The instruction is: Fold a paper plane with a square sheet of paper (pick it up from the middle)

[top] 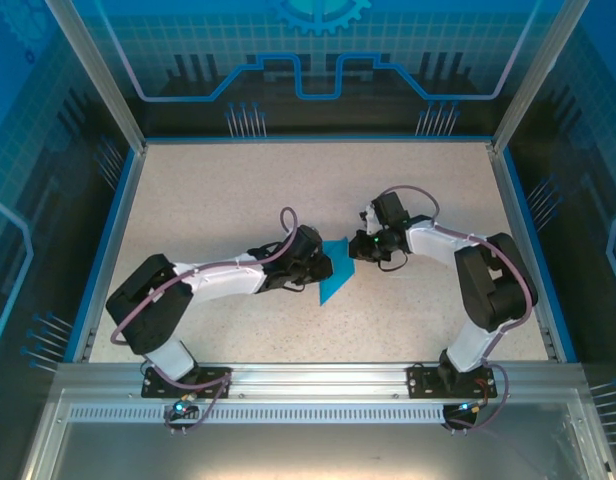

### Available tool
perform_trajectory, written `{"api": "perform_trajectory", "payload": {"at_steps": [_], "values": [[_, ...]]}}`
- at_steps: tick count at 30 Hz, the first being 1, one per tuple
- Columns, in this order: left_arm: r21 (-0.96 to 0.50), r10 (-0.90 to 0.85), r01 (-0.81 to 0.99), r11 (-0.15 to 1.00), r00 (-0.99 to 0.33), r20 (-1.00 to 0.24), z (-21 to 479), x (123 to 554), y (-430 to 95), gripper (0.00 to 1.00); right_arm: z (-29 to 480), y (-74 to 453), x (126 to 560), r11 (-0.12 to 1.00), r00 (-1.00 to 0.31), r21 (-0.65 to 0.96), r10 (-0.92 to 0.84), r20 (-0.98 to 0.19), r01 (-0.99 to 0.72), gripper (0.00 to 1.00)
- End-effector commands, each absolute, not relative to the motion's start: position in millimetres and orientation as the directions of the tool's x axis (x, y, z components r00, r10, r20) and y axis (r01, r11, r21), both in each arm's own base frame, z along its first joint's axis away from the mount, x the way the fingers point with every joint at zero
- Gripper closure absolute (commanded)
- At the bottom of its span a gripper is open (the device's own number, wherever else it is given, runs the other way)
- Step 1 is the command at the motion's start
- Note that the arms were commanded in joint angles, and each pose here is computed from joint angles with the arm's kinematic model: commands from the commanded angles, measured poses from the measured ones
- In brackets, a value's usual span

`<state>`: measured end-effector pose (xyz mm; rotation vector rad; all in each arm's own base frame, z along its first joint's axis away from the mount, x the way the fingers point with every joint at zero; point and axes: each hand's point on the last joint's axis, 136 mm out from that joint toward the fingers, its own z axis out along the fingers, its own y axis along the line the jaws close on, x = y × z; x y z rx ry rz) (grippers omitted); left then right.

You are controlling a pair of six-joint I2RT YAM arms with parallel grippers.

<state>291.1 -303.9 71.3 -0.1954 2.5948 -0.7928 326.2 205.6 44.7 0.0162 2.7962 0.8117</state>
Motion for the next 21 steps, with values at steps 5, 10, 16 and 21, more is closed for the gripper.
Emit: {"api": "perform_trajectory", "payload": {"at_steps": [5, 10, 16, 21], "values": [[-0.561, -0.263, -0.018, 0.828, -0.895, -0.361, 64, 303, -308, 0.84, 58, 232, 318, 0.803, -0.970, 0.583, 0.026, -0.242, -0.124, 0.89], [-0.540, -0.285, -0.062, 0.839, -0.897, -0.339, 50, 308, -304, 0.88, 53, 245, 317, 0.777, -0.975, 0.617, 0.016, -0.220, -0.127, 0.91], [-0.515, -0.297, -0.093, 0.852, -0.897, -0.329, 37, 309, -296, 0.88, 44, 256, 317, 0.755, -0.981, 0.643, -0.004, -0.194, -0.130, 0.91], [-0.481, -0.290, -0.112, 0.870, -0.904, -0.315, 26, 310, -293, 0.90, 37, 270, 317, 0.740, -0.985, 0.659, -0.033, -0.166, -0.136, 0.92]]}}
